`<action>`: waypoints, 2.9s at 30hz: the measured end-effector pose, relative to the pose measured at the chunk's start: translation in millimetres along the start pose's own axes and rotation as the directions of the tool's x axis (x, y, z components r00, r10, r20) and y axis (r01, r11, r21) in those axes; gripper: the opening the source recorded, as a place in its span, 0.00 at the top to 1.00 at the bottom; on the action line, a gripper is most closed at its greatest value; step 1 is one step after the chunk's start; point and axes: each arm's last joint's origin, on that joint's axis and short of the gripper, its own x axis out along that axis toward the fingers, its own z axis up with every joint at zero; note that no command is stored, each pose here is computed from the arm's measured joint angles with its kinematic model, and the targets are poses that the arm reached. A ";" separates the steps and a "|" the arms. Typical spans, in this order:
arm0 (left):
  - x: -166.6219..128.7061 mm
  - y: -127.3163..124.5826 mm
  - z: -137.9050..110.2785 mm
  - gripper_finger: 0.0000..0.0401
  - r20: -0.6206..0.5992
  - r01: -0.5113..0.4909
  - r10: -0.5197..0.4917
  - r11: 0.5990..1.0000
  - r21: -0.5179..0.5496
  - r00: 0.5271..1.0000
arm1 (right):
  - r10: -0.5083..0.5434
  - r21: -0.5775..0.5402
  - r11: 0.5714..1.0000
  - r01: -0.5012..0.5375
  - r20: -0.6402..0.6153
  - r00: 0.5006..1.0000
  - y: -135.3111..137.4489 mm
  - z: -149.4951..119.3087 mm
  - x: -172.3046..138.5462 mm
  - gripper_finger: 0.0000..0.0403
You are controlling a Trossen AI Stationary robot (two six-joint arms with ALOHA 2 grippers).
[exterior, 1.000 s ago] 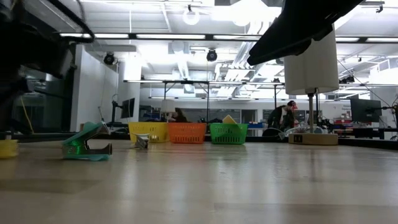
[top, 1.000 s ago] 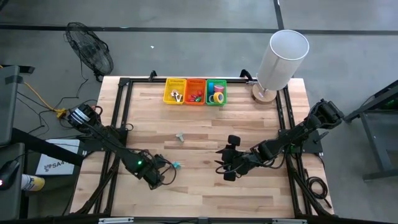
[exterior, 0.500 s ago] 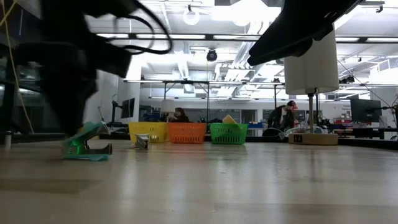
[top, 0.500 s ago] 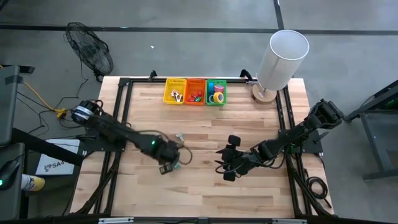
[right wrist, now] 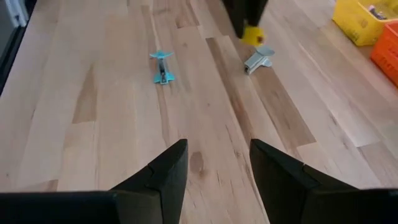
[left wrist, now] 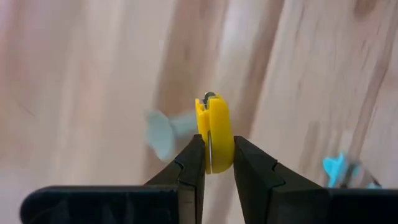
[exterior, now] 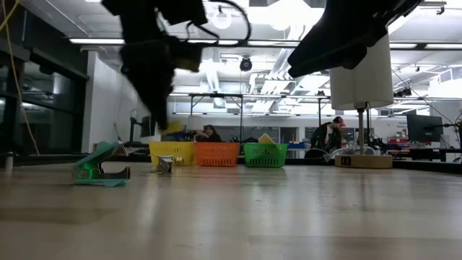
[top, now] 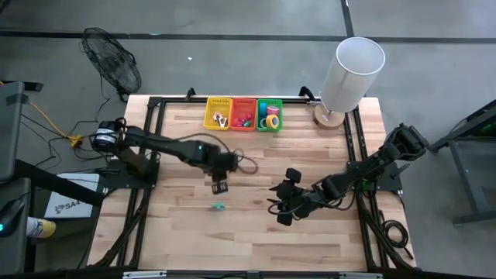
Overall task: Pick and place Stapler, Stapler remover, tape
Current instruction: Put the yellow stapler into the orange basket
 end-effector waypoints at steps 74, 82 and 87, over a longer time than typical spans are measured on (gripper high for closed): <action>35.1 213.2 62.1 0.75 0.278 -0.246 0.175 0.937 0.246 0.944 | -0.250 -0.079 0.964 0.254 0.052 0.967 -20.6 2.9 6.3 0.59; 34.8 213.6 62.0 0.74 0.274 -0.267 0.192 0.925 0.269 0.942 | -0.221 -0.081 0.971 0.223 0.034 0.975 -19.8 2.4 6.6 0.59; 34.6 212.2 62.6 0.66 0.278 -0.261 0.183 0.925 0.277 0.943 | -0.216 -0.086 0.972 0.217 0.026 0.976 -19.8 1.7 6.5 0.59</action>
